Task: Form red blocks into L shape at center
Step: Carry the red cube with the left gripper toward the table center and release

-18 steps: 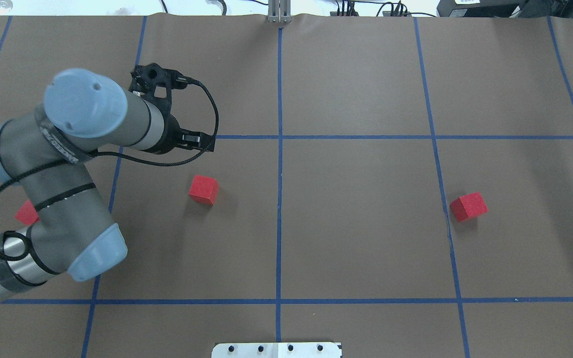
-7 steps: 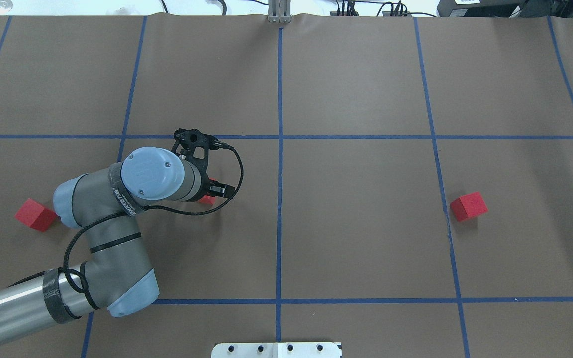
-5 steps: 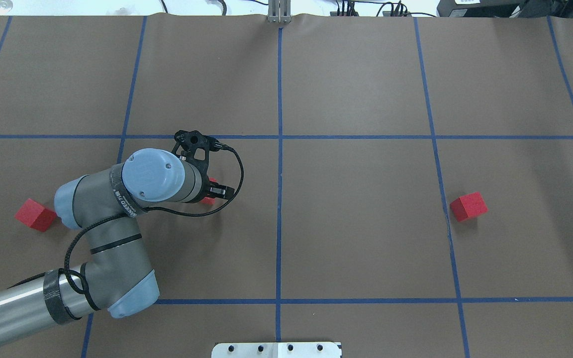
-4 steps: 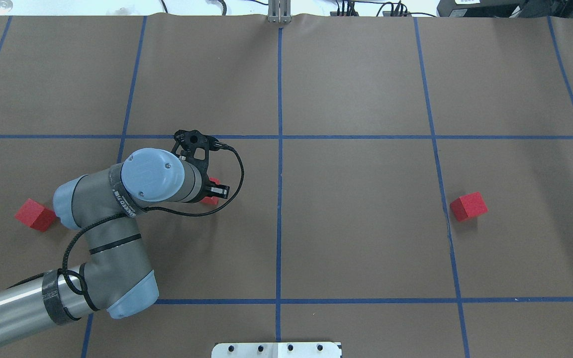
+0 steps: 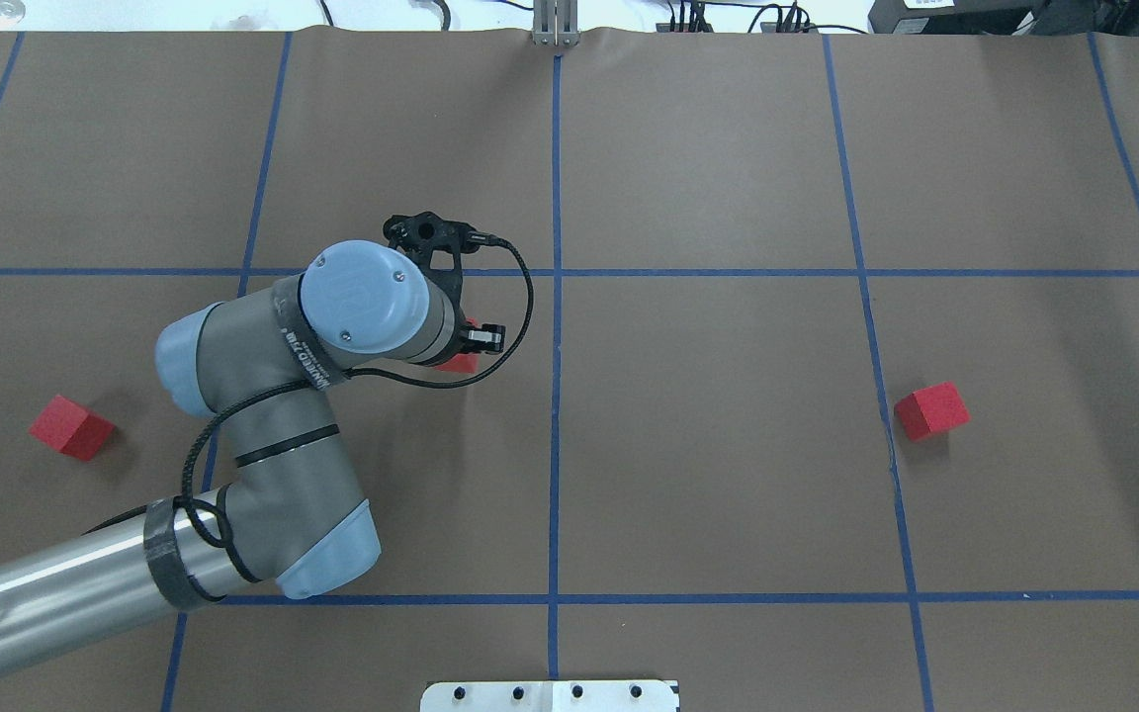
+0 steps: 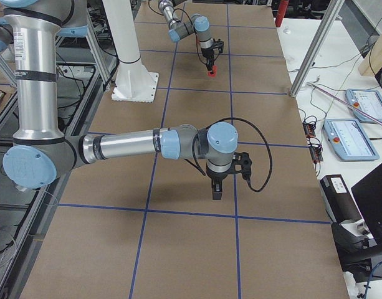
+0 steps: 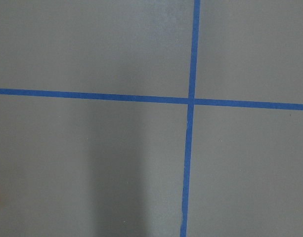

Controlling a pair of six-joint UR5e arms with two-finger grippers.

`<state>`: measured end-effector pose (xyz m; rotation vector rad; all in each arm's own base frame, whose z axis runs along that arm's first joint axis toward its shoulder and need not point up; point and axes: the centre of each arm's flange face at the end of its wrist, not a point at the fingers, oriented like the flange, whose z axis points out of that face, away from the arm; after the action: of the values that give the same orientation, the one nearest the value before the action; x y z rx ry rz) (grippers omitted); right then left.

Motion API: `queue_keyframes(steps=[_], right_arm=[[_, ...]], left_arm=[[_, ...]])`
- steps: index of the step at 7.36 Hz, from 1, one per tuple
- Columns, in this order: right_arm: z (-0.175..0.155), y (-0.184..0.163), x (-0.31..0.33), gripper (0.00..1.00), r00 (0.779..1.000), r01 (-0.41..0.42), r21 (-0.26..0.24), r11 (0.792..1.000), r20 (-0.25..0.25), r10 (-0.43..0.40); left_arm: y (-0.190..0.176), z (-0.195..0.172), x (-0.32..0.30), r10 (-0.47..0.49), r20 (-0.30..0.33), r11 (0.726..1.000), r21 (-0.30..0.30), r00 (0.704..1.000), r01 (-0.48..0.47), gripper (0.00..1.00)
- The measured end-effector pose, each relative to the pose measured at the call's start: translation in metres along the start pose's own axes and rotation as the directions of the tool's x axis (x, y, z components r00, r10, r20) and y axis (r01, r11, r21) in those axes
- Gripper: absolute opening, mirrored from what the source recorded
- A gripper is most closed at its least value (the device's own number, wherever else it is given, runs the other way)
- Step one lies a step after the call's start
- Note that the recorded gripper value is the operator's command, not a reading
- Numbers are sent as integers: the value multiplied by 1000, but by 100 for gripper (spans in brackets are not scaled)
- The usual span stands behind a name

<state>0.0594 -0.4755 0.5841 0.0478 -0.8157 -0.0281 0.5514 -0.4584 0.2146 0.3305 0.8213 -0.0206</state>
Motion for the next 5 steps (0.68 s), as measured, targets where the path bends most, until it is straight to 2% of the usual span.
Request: queue_keyframes(steps=[3, 5], right_arm=[[3, 3, 2, 99, 1000, 2, -5, 1000, 3, -2], [3, 3, 2, 99, 1000, 2, -5, 1000, 1, -2]], left_arm=[[-68, 21, 59, -67, 23, 997, 26, 997, 66, 0], [-79, 35, 65, -76, 17, 997, 32, 997, 75, 0]])
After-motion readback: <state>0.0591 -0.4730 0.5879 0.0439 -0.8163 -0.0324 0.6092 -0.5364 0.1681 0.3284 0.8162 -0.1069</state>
